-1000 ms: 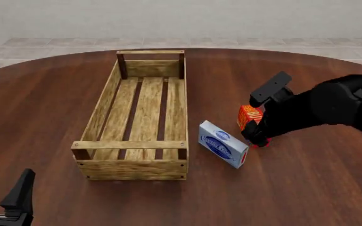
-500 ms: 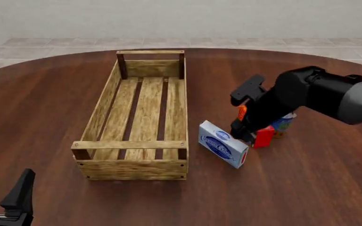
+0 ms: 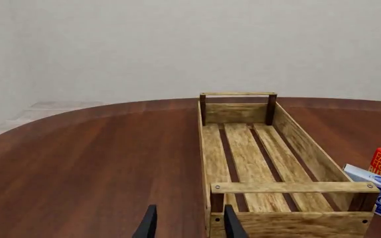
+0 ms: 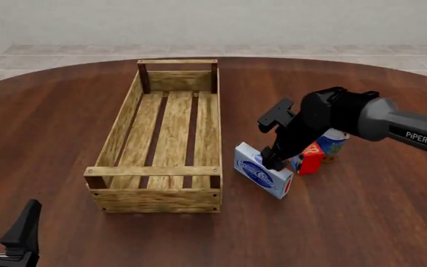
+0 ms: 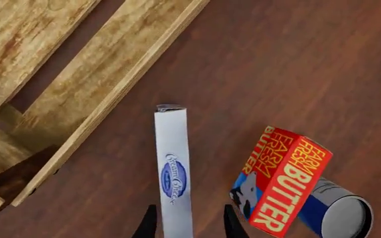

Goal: Pick up the cream cheese and put it in the tray.

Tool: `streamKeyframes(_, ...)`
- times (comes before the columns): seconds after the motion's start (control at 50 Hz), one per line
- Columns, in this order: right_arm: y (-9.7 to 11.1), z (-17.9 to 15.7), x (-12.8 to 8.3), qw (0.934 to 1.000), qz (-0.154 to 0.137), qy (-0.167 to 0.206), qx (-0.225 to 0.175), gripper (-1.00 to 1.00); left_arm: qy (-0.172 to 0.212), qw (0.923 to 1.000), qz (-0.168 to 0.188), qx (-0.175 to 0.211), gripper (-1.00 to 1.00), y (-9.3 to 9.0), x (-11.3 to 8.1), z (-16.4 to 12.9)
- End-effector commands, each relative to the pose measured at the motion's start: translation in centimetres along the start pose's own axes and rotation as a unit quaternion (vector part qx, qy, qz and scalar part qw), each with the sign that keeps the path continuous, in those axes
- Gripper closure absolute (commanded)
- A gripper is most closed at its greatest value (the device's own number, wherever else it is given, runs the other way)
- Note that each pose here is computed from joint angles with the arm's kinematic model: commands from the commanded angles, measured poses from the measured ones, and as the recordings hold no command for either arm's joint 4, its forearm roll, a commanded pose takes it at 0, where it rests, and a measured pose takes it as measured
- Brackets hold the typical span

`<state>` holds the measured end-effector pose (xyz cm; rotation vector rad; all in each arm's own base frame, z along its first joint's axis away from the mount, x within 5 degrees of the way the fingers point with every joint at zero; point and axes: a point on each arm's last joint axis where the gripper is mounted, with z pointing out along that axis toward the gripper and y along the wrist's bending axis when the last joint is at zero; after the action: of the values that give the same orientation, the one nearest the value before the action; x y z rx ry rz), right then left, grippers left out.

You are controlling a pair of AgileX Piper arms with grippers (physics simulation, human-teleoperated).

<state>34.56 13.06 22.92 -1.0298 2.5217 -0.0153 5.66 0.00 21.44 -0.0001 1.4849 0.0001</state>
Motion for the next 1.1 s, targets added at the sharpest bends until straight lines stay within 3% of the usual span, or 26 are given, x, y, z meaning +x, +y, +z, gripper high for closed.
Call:
streamKeyframes(0.02, 1.2, 1.3, -0.1, 0.9999, -0.001, 0.006, -0.01, -1.0, 0.0, 1.0, 0.0, 0.0, -1.0, 0.0, 0.0, 0.0)
streamKeyframes(0.4, 1.2, 2.5, 0.3, 0.9998, 0.003, 0.015, -0.012, -1.0, 0.0, 1.0, 0.0, 0.0, -1.0, 0.0, 0.0, 0.0)
streamKeyframes(0.76, 2.3, 5.5, 1.1, 0.9994, 0.008, 0.028, -0.02, -1.0, 0.0, 1.0, 0.0, 0.0, -1.0, 0.0, 0.0, 0.0)
streamKeyframes(1.02, 2.6, 5.9, 1.9, 0.9992, -0.009, 0.031, -0.022, -1.0, 0.0, 1.0, 0.0, 0.0, -1.0, 0.0, 0.0, 0.0)
streamKeyframes(1.08, 1.8, 5.8, 2.1, 0.9993, -0.008, 0.032, -0.018, -1.0, 0.0, 1.0, 0.0, 0.0, -1.0, 0.0, 0.0, 0.0)
streamKeyframes(1.1, 0.9, 5.5, 2.0, 0.9996, -0.016, 0.021, -0.009, 1.0, 0.0, 1.0, 0.0, 0.0, -1.0, 0.0, 0.0, 0.0)
